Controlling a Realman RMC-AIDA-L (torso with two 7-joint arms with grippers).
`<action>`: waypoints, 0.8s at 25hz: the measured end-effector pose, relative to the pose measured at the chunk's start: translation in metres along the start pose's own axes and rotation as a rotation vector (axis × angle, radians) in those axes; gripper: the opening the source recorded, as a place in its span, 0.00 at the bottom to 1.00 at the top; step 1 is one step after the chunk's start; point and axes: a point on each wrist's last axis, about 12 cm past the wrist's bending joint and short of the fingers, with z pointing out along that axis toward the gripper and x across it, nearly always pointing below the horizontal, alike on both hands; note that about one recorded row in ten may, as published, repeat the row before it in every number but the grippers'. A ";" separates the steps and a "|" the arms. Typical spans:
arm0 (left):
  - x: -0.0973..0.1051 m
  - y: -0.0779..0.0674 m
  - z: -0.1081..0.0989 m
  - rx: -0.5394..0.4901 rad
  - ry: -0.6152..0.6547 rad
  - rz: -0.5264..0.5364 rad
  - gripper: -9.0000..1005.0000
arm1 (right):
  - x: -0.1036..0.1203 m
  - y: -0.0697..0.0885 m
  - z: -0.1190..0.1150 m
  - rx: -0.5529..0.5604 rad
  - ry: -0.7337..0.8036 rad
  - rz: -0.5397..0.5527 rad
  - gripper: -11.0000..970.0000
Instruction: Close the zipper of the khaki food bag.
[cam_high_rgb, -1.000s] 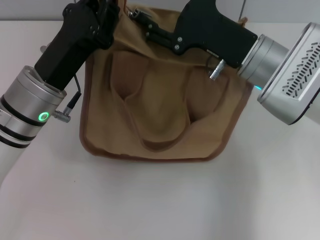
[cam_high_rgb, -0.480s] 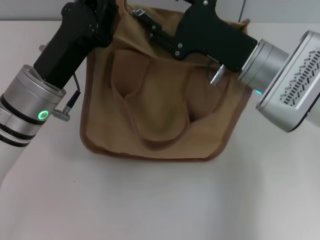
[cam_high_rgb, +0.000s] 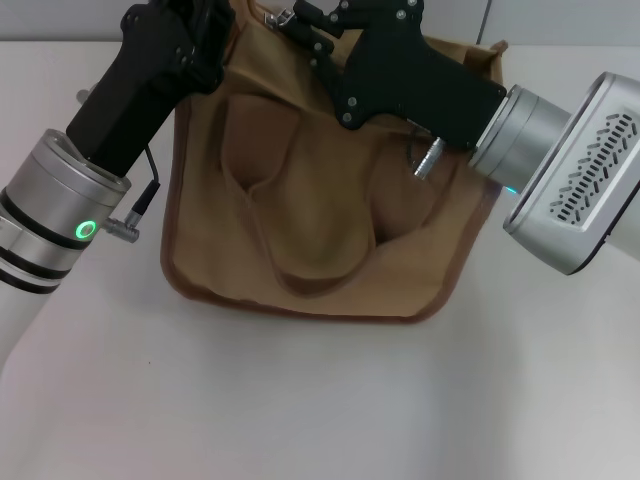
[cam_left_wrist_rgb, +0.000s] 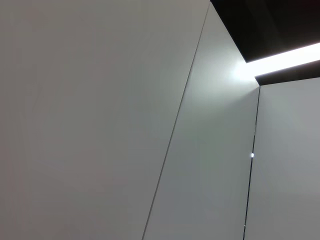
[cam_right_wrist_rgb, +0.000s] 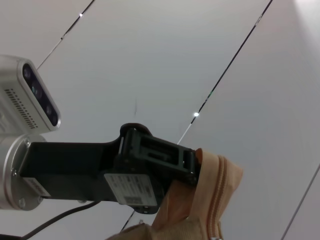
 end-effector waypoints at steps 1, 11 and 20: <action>0.000 0.000 0.000 -0.001 0.000 0.000 0.12 | 0.000 0.000 0.000 0.000 0.000 0.000 0.20; -0.003 0.003 -0.007 -0.046 -0.024 0.010 0.12 | 0.002 0.003 -0.005 0.002 0.009 0.007 0.03; -0.011 0.011 -0.029 -0.151 -0.059 0.041 0.12 | 0.007 0.006 -0.013 0.009 0.036 0.019 0.02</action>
